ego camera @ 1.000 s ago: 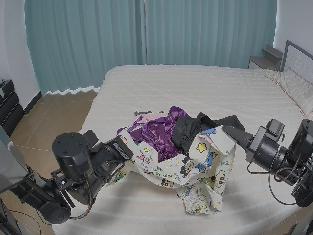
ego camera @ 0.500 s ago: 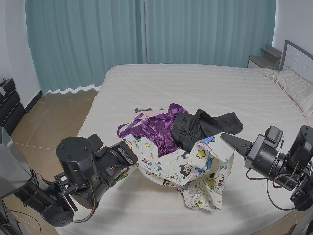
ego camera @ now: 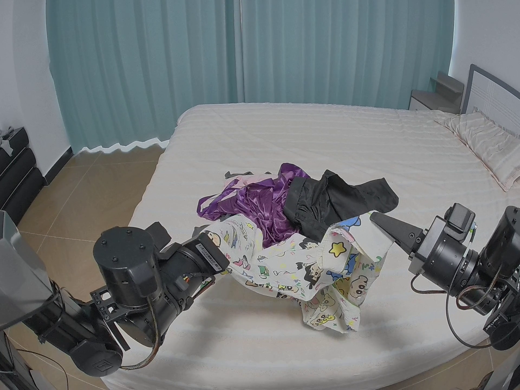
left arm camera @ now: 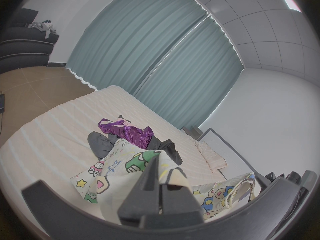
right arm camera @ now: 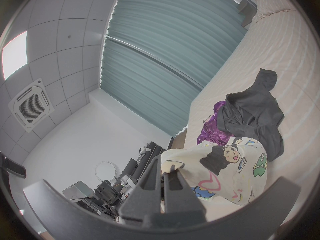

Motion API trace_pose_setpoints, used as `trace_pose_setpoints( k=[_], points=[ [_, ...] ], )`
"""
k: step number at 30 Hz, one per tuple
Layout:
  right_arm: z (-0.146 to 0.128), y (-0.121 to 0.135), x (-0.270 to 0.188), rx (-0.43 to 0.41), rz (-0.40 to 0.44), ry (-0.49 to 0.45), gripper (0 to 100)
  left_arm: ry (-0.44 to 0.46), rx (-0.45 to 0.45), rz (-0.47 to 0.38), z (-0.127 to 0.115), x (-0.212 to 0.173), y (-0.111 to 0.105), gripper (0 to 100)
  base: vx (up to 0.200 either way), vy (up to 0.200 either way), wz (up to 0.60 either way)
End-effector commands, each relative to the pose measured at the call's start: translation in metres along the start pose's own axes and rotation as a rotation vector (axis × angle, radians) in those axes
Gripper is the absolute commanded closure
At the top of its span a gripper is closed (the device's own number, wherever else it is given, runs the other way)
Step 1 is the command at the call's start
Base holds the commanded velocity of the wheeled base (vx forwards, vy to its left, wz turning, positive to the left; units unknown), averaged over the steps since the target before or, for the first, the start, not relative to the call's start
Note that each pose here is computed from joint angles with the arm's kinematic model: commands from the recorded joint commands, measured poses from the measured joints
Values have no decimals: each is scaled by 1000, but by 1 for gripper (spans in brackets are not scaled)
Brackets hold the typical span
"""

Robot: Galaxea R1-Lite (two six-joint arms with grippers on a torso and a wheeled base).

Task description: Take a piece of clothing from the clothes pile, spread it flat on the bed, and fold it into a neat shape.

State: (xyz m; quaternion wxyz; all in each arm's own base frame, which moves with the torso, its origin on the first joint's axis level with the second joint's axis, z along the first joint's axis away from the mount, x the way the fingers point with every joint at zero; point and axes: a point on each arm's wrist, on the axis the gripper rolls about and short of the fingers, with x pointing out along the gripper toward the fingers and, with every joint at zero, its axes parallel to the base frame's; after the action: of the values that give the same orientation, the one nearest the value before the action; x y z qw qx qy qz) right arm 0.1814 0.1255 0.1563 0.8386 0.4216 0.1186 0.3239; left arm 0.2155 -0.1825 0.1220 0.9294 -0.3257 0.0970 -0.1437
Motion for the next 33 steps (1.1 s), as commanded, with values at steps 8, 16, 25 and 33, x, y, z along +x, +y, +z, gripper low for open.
trace_pose_setpoints(
  k=[8,16,25,33],
  points=[
    [0,0,0,-1,6,-10,100,-5,-11,-4,1,0,-1,100,0,-200,0],
    [3,0,0,-3,6,-23,100,-12,-15,-12,4,-1,-3,100,0,-200,0],
    [4,1,-1,-4,13,-31,100,-17,-16,-14,5,-2,-3,100,0,-200,0],
    [6,1,0,-5,5,-52,100,-20,-17,-15,5,-2,-4,100,0,-200,0]
  ],
)
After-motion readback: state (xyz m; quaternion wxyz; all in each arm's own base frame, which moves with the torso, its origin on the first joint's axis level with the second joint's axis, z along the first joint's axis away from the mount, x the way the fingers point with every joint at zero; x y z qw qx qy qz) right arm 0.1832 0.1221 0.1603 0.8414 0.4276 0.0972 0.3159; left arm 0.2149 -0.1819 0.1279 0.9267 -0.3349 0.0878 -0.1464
